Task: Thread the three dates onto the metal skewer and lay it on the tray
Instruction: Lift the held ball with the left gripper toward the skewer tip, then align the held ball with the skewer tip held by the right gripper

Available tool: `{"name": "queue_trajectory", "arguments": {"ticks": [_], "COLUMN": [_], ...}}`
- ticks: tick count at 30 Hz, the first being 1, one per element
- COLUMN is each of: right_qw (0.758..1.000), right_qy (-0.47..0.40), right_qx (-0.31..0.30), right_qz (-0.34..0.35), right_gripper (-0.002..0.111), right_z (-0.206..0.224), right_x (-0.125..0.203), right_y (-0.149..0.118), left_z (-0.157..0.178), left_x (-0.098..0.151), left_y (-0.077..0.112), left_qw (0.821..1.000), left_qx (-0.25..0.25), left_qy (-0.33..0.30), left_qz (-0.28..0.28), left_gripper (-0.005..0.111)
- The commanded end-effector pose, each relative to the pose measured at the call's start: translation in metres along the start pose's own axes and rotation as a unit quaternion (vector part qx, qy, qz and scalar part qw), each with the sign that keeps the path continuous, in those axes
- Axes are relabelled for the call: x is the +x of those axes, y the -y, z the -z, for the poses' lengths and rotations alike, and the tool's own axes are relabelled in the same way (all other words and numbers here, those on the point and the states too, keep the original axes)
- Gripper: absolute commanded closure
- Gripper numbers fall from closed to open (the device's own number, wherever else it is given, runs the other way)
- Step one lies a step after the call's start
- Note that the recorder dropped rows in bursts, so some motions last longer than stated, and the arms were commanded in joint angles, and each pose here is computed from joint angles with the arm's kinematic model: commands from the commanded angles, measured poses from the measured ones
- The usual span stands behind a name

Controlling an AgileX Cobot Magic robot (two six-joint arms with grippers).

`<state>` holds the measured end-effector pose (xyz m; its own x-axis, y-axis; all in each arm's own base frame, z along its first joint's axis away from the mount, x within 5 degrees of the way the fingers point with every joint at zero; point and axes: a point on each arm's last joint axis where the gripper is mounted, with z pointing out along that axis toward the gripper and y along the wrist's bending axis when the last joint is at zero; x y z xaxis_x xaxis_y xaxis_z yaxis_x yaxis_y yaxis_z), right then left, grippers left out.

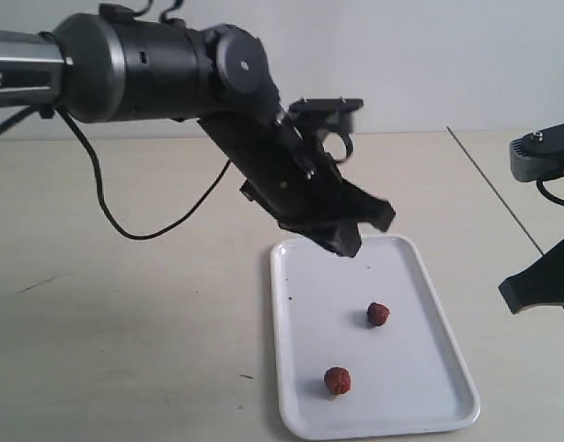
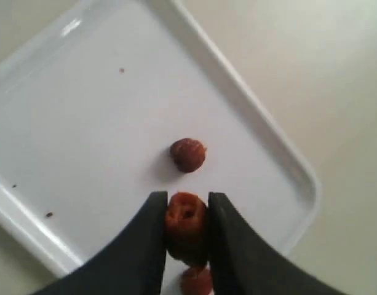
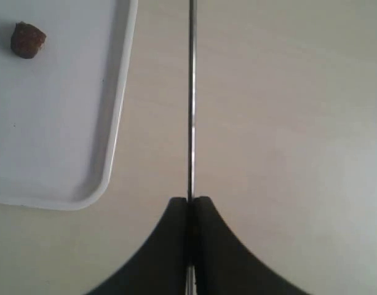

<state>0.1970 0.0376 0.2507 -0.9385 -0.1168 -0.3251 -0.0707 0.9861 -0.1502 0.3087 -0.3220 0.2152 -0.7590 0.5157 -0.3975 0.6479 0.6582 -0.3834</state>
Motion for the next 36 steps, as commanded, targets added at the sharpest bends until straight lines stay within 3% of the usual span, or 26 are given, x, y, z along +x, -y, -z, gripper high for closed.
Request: {"name": "queue_trajectory", "arguments": {"ticks": [1,2,6,13,20,30,36], "right_qw": [1.0,1.0,0.996,0.995,0.994,0.989,0.987], "right_qy": [-0.002,-0.004,-0.005,-0.007,0.006,0.084,0.085], "right_qx": [-0.015,-0.027,-0.077,-0.088,-0.105,-0.112,-0.132], "right_qz": [0.001,0.009,0.034,0.035,0.039,0.039,0.039], "right_gripper": [0.108,0.108,0.108,0.108,0.108,0.108,0.108], "right_z": [0.003,0.003,0.004,0.004,0.006,0.028,0.029], "right_x": [-0.001,0.0,0.001,0.001,0.0,0.001,0.004], "right_y": [-0.002,-0.004,-0.013,-0.015,-0.018,-0.013,-0.016], "left_z": [0.027,0.033,0.049,0.058,0.057,0.058,0.064], "left_x": [-0.021,-0.026,-0.037,-0.043,-0.048,-0.059,-0.061], "left_y": [-0.011,-0.011,-0.011,-0.015,-0.02,-0.037,-0.047], "left_qw": [0.985,0.975,0.946,0.927,0.929,0.92,0.913], "left_qx": [0.136,0.179,0.266,0.301,0.272,0.211,0.211], "left_qy": [0.084,0.108,0.163,0.196,0.23,0.292,0.304], "left_qz": [0.058,0.072,0.09,0.109,0.099,0.152,0.171], "left_gripper": [0.084,0.084,0.084,0.084,0.084,0.084,0.084]}}
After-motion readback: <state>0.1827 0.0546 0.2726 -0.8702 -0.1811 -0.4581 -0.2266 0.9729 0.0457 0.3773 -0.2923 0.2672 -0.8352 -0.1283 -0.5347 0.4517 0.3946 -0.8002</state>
